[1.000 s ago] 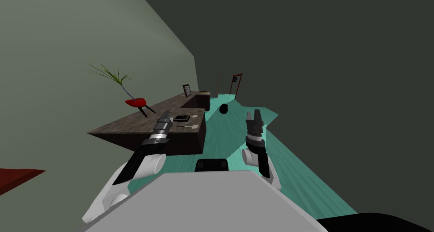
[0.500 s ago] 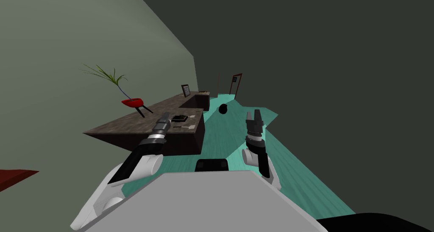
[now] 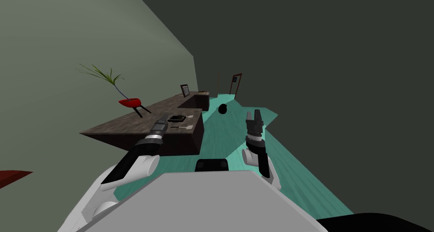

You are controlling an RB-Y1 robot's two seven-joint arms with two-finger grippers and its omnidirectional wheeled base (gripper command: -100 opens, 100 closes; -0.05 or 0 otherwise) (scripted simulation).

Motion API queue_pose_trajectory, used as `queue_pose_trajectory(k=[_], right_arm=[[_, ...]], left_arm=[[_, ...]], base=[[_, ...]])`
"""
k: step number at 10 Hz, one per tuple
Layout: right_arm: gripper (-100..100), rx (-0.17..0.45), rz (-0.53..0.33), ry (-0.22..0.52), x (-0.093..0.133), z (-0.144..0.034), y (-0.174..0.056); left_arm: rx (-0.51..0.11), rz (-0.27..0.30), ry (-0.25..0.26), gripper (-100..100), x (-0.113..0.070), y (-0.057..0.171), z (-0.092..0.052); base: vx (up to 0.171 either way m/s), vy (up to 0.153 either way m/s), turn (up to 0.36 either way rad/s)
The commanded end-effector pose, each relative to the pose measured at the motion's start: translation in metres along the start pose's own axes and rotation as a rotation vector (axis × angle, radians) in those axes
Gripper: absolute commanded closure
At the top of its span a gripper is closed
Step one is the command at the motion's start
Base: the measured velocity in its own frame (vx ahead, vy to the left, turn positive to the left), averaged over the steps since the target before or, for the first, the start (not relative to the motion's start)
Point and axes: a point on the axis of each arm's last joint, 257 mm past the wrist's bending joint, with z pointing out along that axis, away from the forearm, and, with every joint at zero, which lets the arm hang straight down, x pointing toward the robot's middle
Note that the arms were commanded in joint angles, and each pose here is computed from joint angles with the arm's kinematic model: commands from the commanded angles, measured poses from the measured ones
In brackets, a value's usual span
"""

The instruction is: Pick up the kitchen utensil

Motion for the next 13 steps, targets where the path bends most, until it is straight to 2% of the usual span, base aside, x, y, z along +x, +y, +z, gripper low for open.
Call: queue_pose_trajectory(k=[1, 2, 3, 5, 8, 13], right_arm=[[0, 0.000, 0.000, 0.000, 0.000, 0.000, 0.000], [0, 0.000, 0.000, 0.000, 0.000, 0.000, 0.000], [0, 0.000, 0.000, 0.000, 0.000, 0.000, 0.000], [0, 0.000, 0.000, 0.000, 0.000, 0.000, 0.000], [0, 0.000, 0.000, 0.000, 0.000, 0.000, 0.000], [0, 0.000, 0.000, 0.000, 0.000, 0.000, 0.000]], left_arm=[[-0.040, 0.036, -0.007, -100, -0.007, 0.008, -0.001], [-0.069, 0.036, 0.000, -100, -0.005, 0.016, -0.001], [-0.093, 0.069, -0.011, -100, -0.013, 0.020, -0.003], [-0.138, 0.068, 0.000, -100, -0.011, 0.032, -0.004], [-0.231, 0.125, -0.007, -100, -0.025, 0.053, -0.011], [-0.343, 0.146, 0.008, -100, -0.028, 0.081, -0.020]], base=[[0.034, -0.065, 0.011], [0.036, -0.069, 0.013], [0.041, -0.083, 0.019], [0.025, -0.056, 0.006], [0.041, -0.057, 0.017], [0.042, -0.040, 0.010]])
